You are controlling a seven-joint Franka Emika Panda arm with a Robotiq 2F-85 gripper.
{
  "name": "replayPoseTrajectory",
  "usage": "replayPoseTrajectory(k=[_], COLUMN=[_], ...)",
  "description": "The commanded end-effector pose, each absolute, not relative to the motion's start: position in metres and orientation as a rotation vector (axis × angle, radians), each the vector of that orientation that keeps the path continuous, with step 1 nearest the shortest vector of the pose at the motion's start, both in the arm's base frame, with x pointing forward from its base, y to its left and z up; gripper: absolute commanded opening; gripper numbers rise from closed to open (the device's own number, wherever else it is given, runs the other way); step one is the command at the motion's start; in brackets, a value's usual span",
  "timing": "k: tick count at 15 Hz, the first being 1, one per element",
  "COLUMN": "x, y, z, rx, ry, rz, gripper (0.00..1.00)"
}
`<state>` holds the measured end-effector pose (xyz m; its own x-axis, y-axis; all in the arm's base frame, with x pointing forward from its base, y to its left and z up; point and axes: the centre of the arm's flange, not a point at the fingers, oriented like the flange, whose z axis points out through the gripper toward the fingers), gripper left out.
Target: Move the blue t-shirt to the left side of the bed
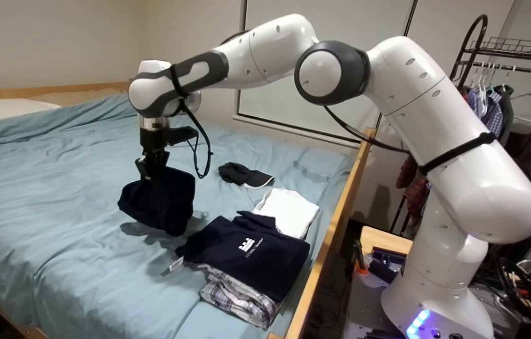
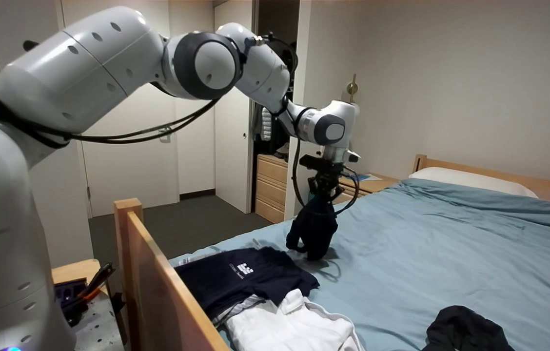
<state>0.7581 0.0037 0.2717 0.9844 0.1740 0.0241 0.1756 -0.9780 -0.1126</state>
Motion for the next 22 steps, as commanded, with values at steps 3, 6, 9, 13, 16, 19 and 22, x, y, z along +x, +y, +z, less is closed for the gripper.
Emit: replayPoseTrajectory(k=[3,6,9,13,16,19,22], x=[0.762,0.762,0.761,0.76,0.756,0.752,0.749], y=[0.036,0.05,0.055,0.048,0.044,0.037,0.02], z=[0.277,0.28,0.283,0.28,0.278,0.275,0.266], rx=[-2.723,-2.571,-2.424,-2.392,-2.393,-2.437,-2.619], ry=[-0.188,-0.134,-0.077,0.009,0.033,0.062,-0.005], rz=[-0.091,-0.104,-0.103,-0.058,0.007,0.097,0.134], gripper=[0.09,0.09,0.09,0.09,0.09,0.09,0.09])
